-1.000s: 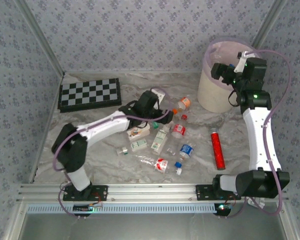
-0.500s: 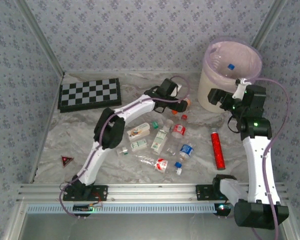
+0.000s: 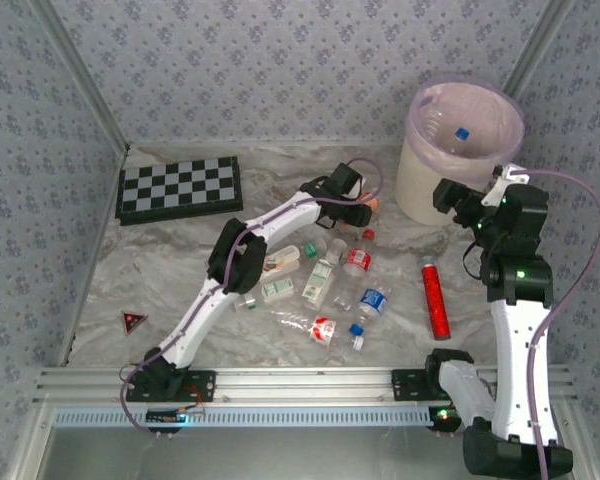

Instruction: Put the plastic bottles in the bin

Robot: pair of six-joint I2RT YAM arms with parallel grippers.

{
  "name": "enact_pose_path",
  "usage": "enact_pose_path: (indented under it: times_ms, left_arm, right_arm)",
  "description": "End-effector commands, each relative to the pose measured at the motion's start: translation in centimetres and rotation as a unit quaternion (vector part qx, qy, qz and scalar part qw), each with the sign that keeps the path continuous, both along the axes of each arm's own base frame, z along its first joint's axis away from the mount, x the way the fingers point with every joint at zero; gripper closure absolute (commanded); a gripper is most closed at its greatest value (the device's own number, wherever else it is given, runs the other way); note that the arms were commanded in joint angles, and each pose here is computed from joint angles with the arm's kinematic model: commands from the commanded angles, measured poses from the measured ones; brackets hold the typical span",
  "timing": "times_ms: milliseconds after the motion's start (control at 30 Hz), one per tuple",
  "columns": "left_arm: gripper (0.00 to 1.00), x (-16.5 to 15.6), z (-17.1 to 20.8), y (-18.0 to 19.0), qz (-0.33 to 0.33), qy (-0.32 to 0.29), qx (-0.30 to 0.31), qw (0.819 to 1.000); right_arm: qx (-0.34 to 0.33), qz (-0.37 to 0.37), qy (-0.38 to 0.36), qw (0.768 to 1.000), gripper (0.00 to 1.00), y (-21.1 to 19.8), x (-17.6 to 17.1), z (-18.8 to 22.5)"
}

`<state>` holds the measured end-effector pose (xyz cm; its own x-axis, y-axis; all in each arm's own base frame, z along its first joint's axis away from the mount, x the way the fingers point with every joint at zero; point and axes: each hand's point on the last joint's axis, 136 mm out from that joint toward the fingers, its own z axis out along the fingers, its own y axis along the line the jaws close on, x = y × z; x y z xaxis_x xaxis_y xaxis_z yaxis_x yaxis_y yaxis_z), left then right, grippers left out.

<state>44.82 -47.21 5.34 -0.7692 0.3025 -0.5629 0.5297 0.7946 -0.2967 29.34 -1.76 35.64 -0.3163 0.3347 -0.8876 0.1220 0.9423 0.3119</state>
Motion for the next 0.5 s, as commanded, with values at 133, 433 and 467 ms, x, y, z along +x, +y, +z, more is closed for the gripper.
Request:
enact_pose_path:
  times_ms: [133, 433, 467]
  left_arm:
    - [0.48, 0.0, 6.6, 0.8, 0.009, -0.044, -0.036, 0.998]
    - [0.50, -3.6, 14.0, 5.2, 0.018, -0.116, -0.118, 0.986]
    - [0.50, -4.5, 14.6, 5.4, 0.008, -0.119, -0.136, 0.984]
  right_arm:
    - [0.065, 0.022, 0.011, 0.998, 0.03, 1.4, 1.3, -1.3]
    - [0.188, 0.205, 0.071, 0.958, 0.06, 9.5, 4.8, -3.4]
    - [0.205, 0.229, 0.075, 0.949, 0.06, 10.5, 5.1, -3.5]
